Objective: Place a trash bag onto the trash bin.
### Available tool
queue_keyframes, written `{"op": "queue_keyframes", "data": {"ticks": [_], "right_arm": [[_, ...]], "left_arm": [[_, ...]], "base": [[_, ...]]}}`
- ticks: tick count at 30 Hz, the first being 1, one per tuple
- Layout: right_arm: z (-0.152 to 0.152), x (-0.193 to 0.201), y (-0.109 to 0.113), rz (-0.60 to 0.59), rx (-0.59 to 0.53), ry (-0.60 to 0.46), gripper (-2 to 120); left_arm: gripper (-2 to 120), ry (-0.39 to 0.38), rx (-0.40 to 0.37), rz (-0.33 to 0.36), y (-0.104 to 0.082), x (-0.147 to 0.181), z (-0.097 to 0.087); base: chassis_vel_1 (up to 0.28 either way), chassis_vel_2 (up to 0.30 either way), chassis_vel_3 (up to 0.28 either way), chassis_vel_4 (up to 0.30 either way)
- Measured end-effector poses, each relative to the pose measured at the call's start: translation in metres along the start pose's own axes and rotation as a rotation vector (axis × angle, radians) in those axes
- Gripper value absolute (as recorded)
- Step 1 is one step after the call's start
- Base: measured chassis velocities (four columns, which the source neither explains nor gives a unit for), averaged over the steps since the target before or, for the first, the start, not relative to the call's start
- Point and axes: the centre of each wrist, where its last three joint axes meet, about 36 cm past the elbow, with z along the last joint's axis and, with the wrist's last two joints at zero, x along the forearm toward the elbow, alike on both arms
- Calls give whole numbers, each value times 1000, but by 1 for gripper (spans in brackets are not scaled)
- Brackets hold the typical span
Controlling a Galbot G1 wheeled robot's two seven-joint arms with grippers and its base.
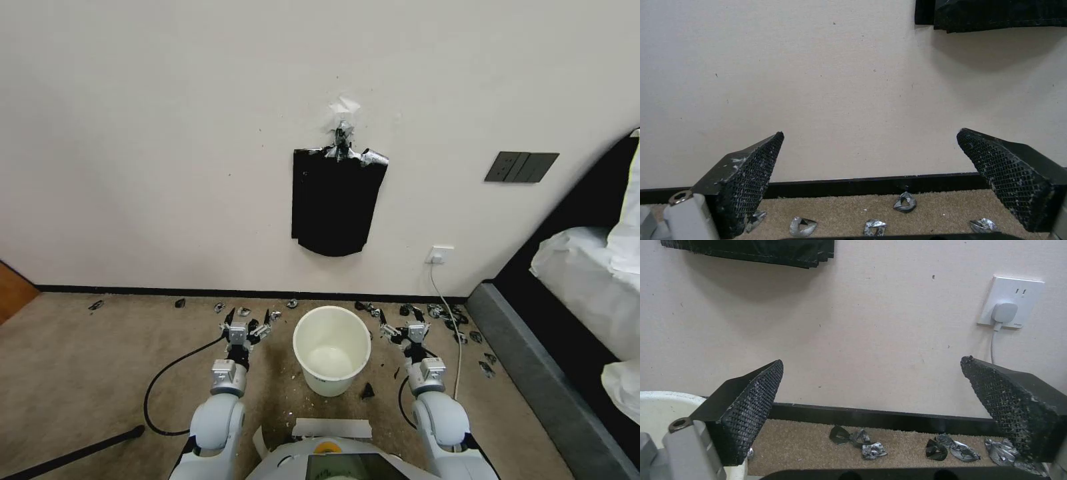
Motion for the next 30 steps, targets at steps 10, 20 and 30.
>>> {"op": "queue_keyframes", "data": {"ticks": [10,20,30], "right_arm": [[0,0,0,0,0,0,100],[1,60,9,87,33,-90,100],[10,62,19,69,-20,-95,100]], "left_arm": [[100,0,0,0,0,0,0],[100,-122,28,-51,7,14,8],[100,-173,45,55,2,40,25]], "base": [[0,0,0,0],[0,0,0,0],[0,0,0,0]]}}
